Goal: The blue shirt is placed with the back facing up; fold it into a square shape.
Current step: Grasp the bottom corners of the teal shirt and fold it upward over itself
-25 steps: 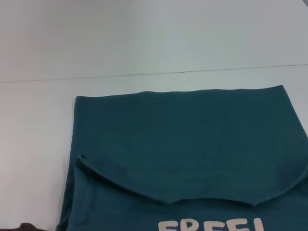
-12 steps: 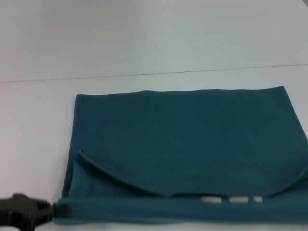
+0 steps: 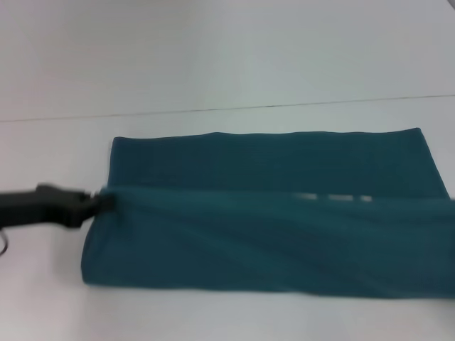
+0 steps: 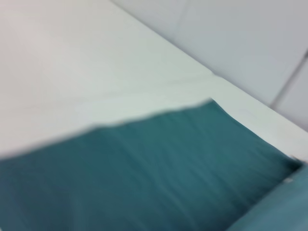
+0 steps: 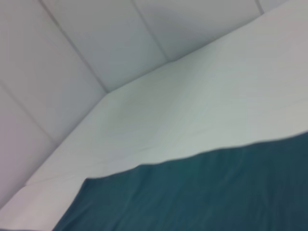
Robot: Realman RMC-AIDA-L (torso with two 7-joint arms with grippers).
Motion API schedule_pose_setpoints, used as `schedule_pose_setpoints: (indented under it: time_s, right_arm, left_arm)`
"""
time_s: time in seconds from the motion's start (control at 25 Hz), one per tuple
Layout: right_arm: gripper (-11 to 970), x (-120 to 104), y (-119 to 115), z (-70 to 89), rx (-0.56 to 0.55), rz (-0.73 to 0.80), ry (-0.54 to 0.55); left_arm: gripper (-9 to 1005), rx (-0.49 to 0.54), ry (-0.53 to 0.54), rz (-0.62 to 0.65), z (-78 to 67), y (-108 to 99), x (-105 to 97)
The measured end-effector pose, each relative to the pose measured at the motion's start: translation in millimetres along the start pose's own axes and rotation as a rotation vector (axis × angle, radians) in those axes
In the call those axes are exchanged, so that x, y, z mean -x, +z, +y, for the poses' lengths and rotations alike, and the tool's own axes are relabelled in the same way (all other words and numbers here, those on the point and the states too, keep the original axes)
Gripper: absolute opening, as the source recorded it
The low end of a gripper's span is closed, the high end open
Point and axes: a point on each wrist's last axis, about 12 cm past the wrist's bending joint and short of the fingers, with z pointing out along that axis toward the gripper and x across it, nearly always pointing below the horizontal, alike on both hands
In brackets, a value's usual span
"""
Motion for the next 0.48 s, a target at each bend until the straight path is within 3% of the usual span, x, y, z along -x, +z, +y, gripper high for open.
schedule_pose_setpoints:
  time_s: [0.32, 0.48]
  right_arm:
    - [59, 28, 63, -10.5, -0.091, -0.029, -0.046]
    - [62, 43, 97, -10.5, -0.144, -0.023, -0.094]
  left_arm:
    - [84, 0.228, 0.057, -0.038, 22.9, 56, 42]
    - [86, 0.332, 0.079, -0.066, 29.7, 72, 55]
